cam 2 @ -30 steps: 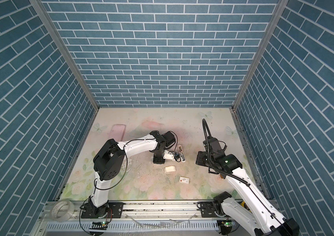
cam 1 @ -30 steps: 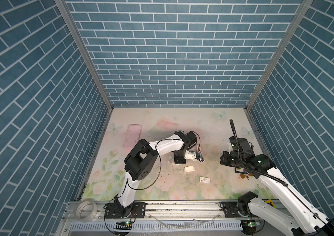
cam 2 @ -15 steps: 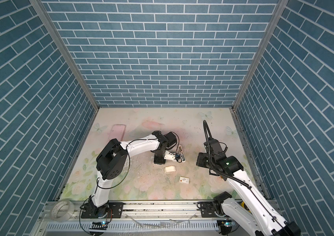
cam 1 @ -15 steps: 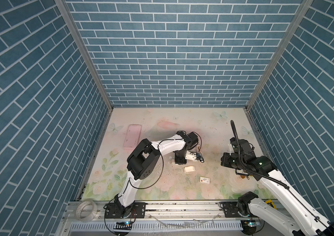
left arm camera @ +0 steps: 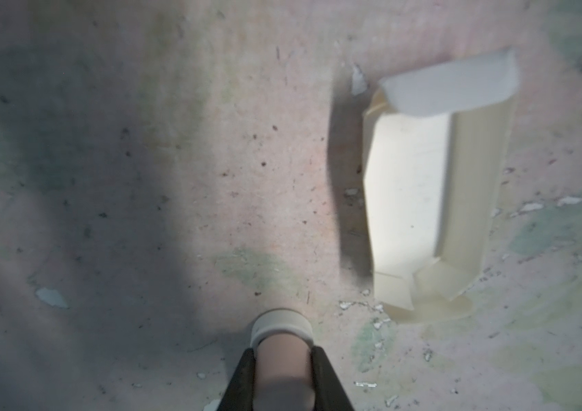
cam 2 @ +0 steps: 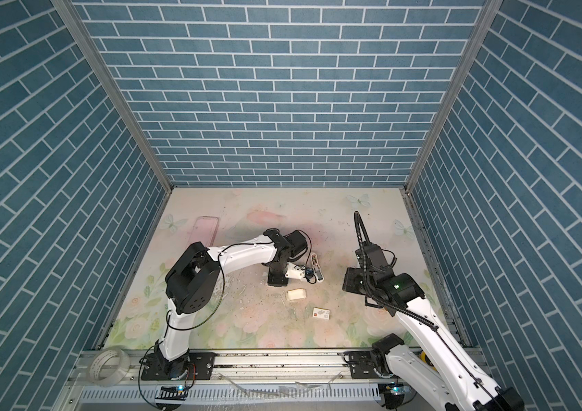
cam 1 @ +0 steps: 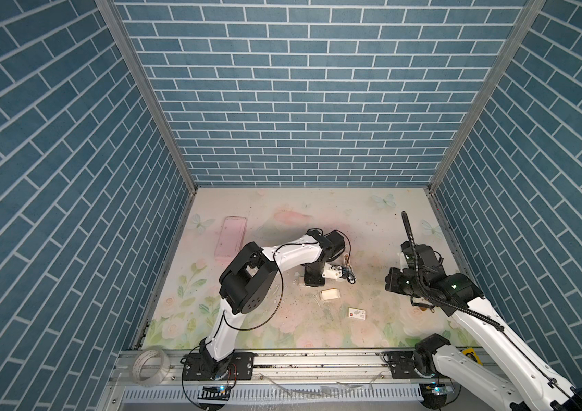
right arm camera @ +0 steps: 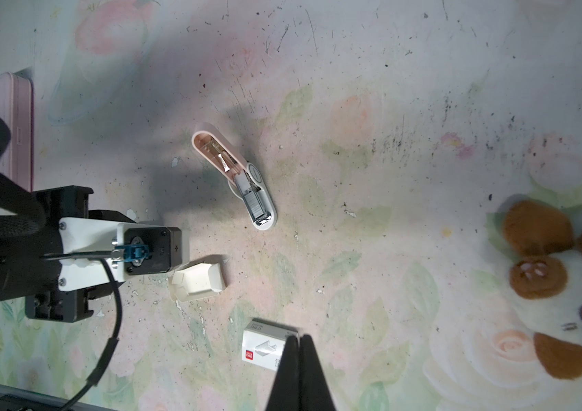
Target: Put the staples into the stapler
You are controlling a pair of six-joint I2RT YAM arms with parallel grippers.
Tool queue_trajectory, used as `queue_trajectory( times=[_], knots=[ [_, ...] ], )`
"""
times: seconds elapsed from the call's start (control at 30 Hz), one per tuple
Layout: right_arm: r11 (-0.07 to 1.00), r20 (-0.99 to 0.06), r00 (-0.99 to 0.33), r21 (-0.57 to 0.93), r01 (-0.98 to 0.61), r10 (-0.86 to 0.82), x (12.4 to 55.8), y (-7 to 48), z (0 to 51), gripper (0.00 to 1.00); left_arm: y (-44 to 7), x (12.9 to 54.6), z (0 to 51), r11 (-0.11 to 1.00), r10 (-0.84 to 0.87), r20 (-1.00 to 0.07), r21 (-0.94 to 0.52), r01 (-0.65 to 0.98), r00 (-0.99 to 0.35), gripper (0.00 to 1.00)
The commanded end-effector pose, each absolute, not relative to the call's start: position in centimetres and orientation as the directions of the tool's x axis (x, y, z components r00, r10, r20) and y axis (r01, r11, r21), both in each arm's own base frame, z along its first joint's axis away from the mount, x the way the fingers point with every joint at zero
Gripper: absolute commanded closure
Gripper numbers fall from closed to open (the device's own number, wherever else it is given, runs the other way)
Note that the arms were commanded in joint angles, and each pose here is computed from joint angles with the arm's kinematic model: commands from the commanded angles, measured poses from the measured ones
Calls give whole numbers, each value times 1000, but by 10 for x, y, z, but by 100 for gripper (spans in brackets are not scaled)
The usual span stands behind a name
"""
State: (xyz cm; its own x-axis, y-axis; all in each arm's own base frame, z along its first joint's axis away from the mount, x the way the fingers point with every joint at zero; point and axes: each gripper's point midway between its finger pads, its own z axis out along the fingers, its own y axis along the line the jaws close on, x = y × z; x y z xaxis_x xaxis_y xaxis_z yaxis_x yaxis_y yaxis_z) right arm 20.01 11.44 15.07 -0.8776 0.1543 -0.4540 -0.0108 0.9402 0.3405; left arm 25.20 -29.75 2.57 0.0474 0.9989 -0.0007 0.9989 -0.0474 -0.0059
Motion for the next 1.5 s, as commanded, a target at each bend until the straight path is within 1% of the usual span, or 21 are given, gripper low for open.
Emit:
queue_trajectory(
  times=[0.0, 0.27, 0.4, 0.6, 0.7, 0.87, 0.93, 1.1, 1.27, 1.47],
  knots=[
    [947, -437, -885, 320, 14, 160, 194, 108, 144, 97, -283, 226, 11, -53, 996, 61, -104, 993, 60, 86],
    [945, -441, -881, 326, 18, 169, 193, 107, 145, 95, -280, 228, 25, -58, 997, 54, -71, 996, 62, 79],
    [945, -438, -882, 326, 22, 172, 193, 107, 144, 95, -279, 230, 30, -59, 997, 51, -55, 997, 62, 78],
    [945, -440, -880, 326, 28, 178, 194, 106, 142, 92, -279, 231, 34, -57, 997, 44, -44, 997, 58, 70],
    [945, -438, -881, 326, 28, 178, 195, 107, 140, 91, -282, 232, 37, -55, 998, 24, -33, 998, 55, 65],
    [942, -433, -885, 334, 17, 170, 196, 111, 134, 86, -285, 232, 44, -52, 999, -10, -17, 998, 52, 55],
    [942, -435, -885, 336, 10, 165, 197, 112, 132, 83, -286, 232, 47, -54, 998, -16, -18, 998, 54, 52],
    [931, -441, -886, 363, -29, 144, 205, 123, 124, 75, -283, 229, 59, -66, 997, -29, -12, 998, 66, 47],
    [906, -464, -881, 406, -119, 92, 215, 142, 120, 67, -282, 226, 82, -68, 995, -71, 1, 998, 67, 43],
    [887, -497, -867, 418, -194, 45, 230, 158, 108, 63, -277, 227, 116, -20, 988, -154, 11, 1000, 22, 40]
  ],
)
